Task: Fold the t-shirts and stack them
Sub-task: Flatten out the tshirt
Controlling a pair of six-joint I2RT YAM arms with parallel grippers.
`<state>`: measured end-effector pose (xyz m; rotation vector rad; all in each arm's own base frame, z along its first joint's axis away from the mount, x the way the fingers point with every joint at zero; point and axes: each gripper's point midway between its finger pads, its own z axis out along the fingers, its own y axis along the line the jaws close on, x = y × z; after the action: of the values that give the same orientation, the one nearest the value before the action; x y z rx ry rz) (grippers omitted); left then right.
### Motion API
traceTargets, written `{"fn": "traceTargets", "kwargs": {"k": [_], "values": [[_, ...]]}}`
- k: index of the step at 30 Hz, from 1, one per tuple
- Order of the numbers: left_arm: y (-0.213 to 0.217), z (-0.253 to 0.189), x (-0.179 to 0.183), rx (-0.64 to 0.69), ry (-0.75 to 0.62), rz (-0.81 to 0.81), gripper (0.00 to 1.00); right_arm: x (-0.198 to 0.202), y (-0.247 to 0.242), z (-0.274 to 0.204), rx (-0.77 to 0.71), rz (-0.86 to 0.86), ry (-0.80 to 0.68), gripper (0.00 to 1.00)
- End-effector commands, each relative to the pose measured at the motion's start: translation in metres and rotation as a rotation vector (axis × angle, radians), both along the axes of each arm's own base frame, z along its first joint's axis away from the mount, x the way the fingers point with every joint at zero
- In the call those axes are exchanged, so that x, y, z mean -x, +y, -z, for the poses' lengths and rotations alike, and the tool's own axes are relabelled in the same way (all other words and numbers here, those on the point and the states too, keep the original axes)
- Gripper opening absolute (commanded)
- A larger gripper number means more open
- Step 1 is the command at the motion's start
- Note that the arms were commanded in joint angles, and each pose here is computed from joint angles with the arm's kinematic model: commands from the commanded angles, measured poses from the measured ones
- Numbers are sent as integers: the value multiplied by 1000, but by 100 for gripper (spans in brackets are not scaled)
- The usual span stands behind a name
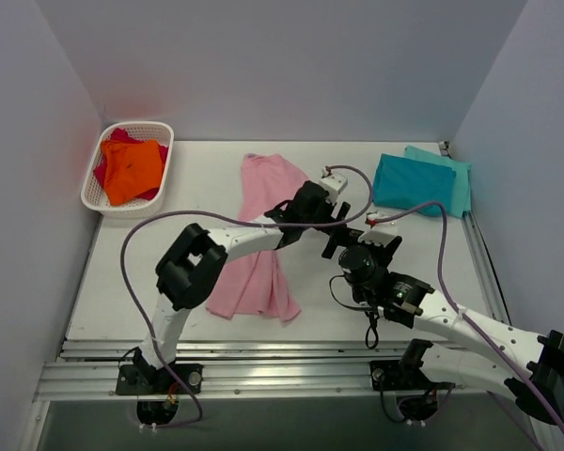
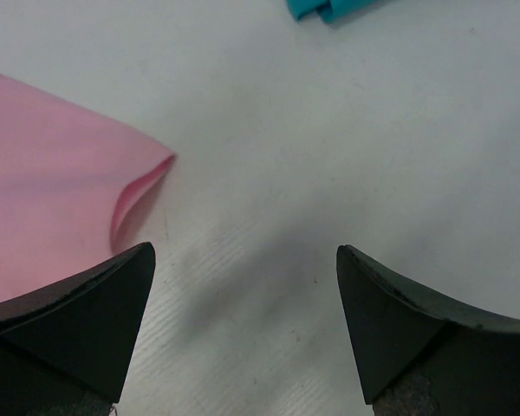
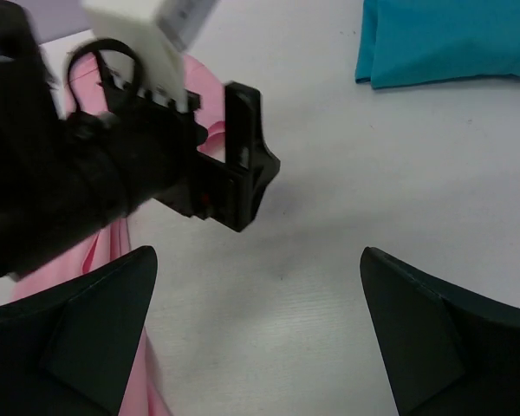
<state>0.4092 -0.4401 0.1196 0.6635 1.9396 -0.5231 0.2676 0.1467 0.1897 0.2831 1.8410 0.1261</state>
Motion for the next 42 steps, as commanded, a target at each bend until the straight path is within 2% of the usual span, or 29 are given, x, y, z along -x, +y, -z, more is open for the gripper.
{"fn": "traceTargets", "kwargs": {"k": [1, 6, 10, 11, 17, 20, 29, 42], "values": [[-15, 30, -4, -143, -22, -18, 95, 0, -11, -2, -3, 64, -21, 100], [-17, 46, -28, -241, -54, -126, 95, -1, -5, 3, -1, 43, -4, 100], [-12, 25, -33, -249, -144, -189, 94, -1, -2, 6, 2, 31, 4, 100], [-13, 8, -35, -252, -208, -187, 94, -1, -2, 8, 7, 29, 8, 100], [2, -19, -26, -433, -413, -232, 95, -2, 1, 12, 18, 23, 20, 100], [10, -16, -34, -510, -450, -244, 95, -3, 2, 13, 22, 21, 23, 100], [21, 15, -60, -574, -413, -252, 95, -4, 3, 16, 31, 23, 30, 100], [27, 46, -70, -554, -303, -212, 95, -5, 6, 22, 40, 14, 45, 100]]}}
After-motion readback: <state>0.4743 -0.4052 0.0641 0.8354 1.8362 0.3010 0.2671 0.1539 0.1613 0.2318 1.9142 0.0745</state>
